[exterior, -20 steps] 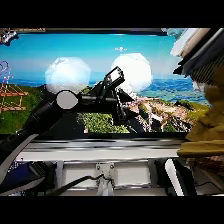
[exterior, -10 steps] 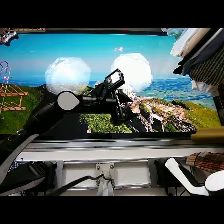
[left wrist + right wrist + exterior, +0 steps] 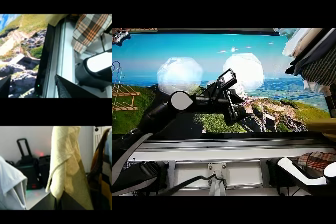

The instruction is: Fold the clothes and pants, and hang the long-sleeved shirts on hangers.

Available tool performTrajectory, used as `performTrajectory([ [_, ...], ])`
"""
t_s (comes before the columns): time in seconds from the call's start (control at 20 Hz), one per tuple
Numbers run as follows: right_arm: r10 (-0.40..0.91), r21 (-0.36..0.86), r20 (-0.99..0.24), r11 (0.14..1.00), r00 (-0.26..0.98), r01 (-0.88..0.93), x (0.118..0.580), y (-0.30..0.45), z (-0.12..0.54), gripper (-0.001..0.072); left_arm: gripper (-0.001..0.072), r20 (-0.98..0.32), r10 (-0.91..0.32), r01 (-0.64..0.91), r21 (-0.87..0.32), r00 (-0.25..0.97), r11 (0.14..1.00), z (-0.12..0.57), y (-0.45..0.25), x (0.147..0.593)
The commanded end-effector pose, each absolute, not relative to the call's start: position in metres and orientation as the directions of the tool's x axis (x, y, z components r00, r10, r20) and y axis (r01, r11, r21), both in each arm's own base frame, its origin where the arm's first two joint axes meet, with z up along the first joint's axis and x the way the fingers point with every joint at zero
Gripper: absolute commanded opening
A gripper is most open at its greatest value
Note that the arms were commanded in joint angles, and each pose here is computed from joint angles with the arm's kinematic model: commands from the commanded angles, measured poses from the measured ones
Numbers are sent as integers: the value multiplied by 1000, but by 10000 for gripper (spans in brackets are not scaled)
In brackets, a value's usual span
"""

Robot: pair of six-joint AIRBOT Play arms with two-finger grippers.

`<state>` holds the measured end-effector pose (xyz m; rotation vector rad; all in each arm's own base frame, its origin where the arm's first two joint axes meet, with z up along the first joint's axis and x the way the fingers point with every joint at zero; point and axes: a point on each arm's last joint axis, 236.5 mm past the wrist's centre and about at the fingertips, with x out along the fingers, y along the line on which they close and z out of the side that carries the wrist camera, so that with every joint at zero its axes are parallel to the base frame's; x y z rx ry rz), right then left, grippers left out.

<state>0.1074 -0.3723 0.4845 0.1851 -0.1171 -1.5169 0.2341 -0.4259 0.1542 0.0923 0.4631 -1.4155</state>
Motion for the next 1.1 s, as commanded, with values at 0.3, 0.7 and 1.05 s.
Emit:
performTrajectory([
  [0.3,-996,293,-53,48,66,955,83,-401,477,27,586,-379,-922,941,-278,76,191,144,-428,236],
  [0.7,-977,292,174,172,125,941,83,-370,541,503,587,-377,-923,942,-276,76,190,145,-428,236],
  [1.05,-622,503,609,782,491,367,173,-243,653,502,586,-183,-929,928,-138,320,347,249,-376,274],
])
